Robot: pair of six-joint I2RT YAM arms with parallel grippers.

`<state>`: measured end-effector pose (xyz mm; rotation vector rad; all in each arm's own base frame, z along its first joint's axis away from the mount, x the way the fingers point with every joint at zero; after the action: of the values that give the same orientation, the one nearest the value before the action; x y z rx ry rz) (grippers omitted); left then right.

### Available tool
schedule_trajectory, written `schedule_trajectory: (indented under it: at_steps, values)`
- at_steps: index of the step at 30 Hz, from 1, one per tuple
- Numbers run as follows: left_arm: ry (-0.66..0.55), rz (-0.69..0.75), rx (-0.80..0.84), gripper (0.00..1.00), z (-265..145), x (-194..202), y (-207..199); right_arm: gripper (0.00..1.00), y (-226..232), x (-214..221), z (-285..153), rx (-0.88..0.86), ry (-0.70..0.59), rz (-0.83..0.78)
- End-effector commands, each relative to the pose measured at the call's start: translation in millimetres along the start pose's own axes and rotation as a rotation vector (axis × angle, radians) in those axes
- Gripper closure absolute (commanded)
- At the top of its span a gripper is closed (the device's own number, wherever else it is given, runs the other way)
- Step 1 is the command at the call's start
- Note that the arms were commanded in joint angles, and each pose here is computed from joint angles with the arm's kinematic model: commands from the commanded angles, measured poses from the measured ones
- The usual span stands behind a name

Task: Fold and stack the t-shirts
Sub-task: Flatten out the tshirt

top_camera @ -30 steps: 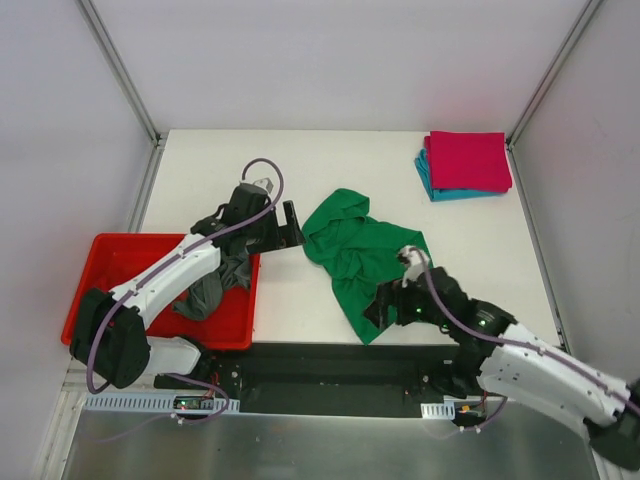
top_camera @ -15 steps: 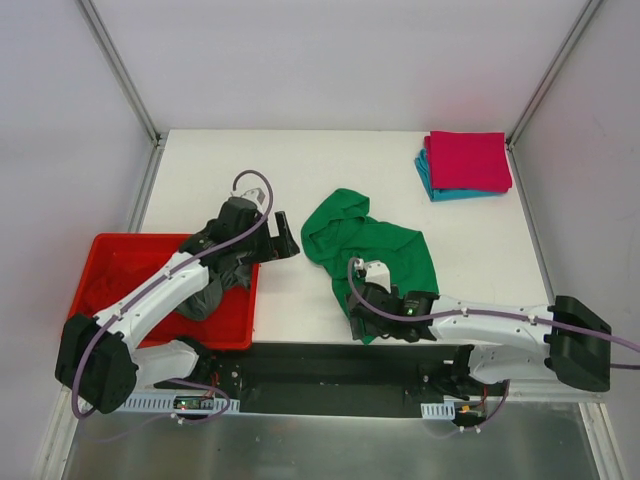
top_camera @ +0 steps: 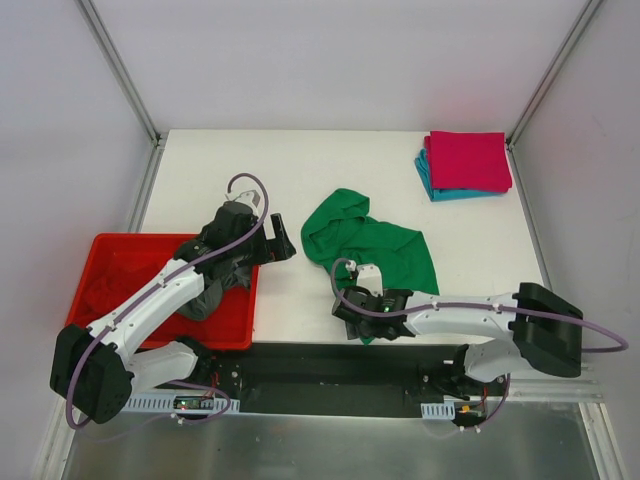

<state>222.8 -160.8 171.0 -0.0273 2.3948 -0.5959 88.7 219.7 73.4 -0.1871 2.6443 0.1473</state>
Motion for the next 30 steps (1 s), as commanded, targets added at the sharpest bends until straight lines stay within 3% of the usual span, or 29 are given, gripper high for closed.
schedule_trajectory:
  at_steps: [1, 4, 14, 17, 26, 30]
  values:
    - [-0.027, 0.022, -0.001, 0.01, -1, -2, -1, 0.38, 11, -5, -1, 0.016, 0.004, 0.017]
    - [-0.023, 0.02, -0.005, 0.01, 0, -1, 0, 0.44, 6, -1, 2, 0.055, 0.02, 0.035]
    - [-0.031, 0.013, -0.029, 0.01, 0, -2, 3, 0.5, -2, 12, 12, 0.142, 0.082, 0.034]
    - [-0.03, 0.015, -0.028, 0.01, 0, -2, 3, 0.58, -7, 13, 16, 0.16, 0.091, 0.045]
    - [-0.025, 0.019, -0.026, 0.01, 1, -3, 2, 0.98, -30, -3, 16, 0.159, 0.045, 0.069]
    - [-0.009, 0.032, 0.007, 0.01, 3, -8, -6, 1.0, -48, -36, -3, 0.117, -0.054, 0.108]
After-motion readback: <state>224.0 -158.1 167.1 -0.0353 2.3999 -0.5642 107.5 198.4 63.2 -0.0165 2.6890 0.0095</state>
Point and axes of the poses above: each gripper's point midway between its finger pads, its own z axis out along the fingers, its own y axis along the line the jaws close on, x = y × z, the point moved 5 cm from there along -z, back along the fingers, and after that the axes turned 5 degrees about z, right-handed, at the moved point
